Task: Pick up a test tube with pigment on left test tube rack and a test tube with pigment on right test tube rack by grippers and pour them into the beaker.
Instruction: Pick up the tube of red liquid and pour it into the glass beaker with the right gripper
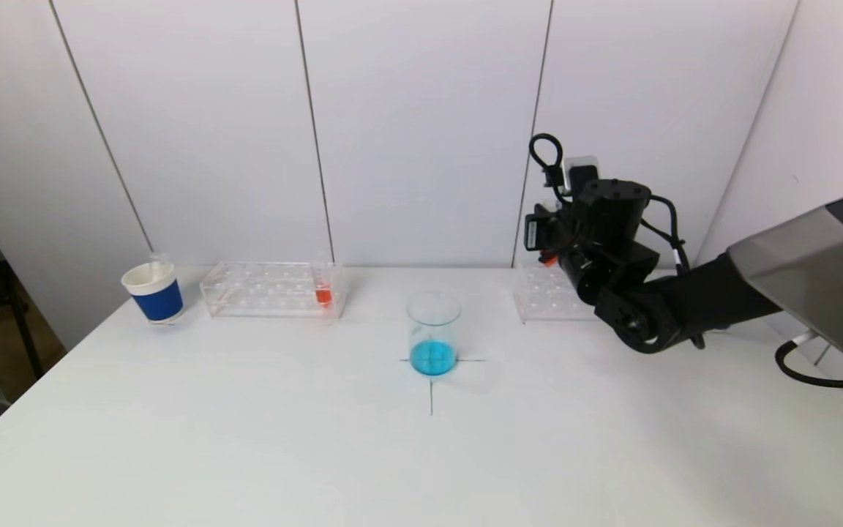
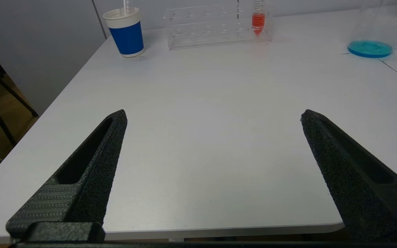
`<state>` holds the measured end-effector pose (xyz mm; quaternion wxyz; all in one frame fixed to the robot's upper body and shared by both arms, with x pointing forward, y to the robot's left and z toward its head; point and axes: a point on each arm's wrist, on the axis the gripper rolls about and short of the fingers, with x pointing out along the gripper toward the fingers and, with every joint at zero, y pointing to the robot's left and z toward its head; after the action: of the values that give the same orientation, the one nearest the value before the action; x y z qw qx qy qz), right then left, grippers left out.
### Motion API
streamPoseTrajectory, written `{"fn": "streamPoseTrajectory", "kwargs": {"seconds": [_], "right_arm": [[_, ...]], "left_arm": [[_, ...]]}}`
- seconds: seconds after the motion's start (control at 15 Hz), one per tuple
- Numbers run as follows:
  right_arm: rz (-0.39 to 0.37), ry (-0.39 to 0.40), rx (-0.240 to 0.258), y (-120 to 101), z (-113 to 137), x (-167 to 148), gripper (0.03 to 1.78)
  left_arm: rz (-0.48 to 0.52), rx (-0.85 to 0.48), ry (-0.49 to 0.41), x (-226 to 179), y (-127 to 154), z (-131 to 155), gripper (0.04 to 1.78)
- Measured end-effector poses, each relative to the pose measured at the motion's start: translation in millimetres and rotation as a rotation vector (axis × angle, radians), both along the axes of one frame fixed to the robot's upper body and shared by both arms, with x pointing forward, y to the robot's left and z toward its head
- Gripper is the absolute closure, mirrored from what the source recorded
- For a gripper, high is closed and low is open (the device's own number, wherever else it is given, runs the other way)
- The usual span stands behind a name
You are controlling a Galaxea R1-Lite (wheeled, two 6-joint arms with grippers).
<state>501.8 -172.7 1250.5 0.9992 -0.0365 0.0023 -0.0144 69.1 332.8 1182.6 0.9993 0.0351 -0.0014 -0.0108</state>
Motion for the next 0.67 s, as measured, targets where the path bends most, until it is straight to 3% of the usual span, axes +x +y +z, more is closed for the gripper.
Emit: {"fn": "streamPoseTrajectory", "kwargs": {"seconds": [0.33,0.67], "right_arm": [[0.032,0.017,-0.003,4,30,-10,1.34],[0.145,0.043,-0.003,10,56,-24,1.34]], "left_arm": [[0.0,0.0,0.0,0,0,0,0.06],[0.0,0.0,0.0,0,0,0,0.06]]}}
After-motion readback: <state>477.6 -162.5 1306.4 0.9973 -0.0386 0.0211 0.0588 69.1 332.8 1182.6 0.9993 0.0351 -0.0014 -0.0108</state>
